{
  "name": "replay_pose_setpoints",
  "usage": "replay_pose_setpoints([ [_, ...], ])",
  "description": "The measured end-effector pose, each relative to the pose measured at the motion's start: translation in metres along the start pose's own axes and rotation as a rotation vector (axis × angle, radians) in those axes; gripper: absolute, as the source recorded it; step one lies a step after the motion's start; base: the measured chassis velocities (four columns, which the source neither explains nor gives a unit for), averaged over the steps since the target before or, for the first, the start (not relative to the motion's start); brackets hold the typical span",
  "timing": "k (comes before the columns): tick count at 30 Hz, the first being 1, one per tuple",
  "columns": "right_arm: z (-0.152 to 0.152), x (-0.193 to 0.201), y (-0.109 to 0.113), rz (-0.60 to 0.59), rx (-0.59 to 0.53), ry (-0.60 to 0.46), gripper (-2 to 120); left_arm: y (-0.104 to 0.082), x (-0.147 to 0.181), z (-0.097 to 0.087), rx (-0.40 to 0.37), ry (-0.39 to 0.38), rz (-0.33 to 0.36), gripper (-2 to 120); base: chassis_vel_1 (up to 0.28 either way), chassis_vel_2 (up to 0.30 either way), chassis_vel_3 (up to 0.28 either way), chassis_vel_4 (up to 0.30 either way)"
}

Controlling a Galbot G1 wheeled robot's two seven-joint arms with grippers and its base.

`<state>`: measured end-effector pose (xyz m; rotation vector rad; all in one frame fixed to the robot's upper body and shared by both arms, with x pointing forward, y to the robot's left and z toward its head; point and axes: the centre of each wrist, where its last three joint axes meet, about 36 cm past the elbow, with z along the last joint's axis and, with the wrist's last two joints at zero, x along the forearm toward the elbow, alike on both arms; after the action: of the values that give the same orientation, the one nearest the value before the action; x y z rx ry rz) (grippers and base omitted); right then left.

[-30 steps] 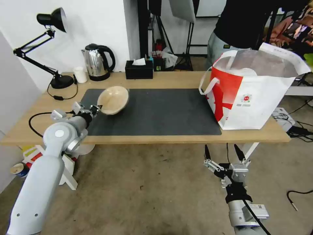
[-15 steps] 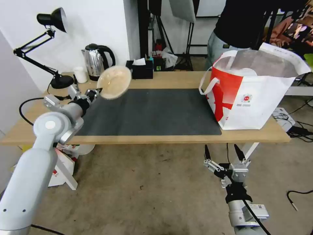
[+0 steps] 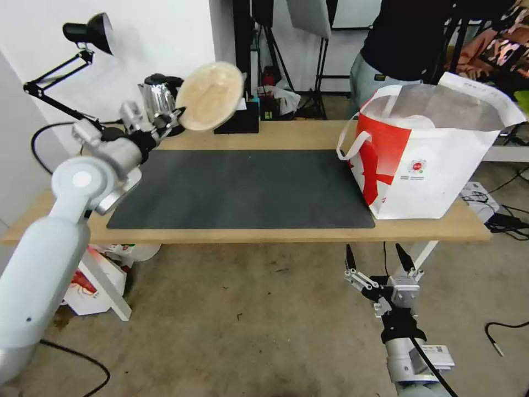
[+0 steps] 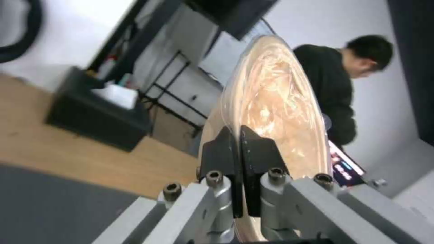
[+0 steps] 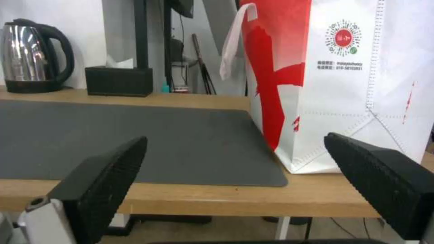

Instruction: Pick up the trash from the table and place it into the takeout bag.

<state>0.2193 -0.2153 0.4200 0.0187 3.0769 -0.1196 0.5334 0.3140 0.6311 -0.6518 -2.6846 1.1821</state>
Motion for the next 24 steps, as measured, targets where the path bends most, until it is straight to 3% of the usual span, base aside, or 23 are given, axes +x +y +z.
replay_pose_setpoints([
  [10,0.0,0.0,0.0,0.0,0.0,0.0,100,-0.03,-0.067,-0.004,-0.037,0.027,0.108,0,0.0,0.0,0.0,0.0],
  [18,0.0,0.0,0.0,0.0,0.0,0.0,100,-0.054,-0.125,-0.001,-0.069,0.04,0.29,0,0.0,0.0,0.0,0.0],
  [24,0.0,0.0,0.0,0.0,0.0,0.0,100,-0.077,-0.168,-0.002,-0.091,0.051,0.347,0,0.0,0.0,0.0,0.0],
])
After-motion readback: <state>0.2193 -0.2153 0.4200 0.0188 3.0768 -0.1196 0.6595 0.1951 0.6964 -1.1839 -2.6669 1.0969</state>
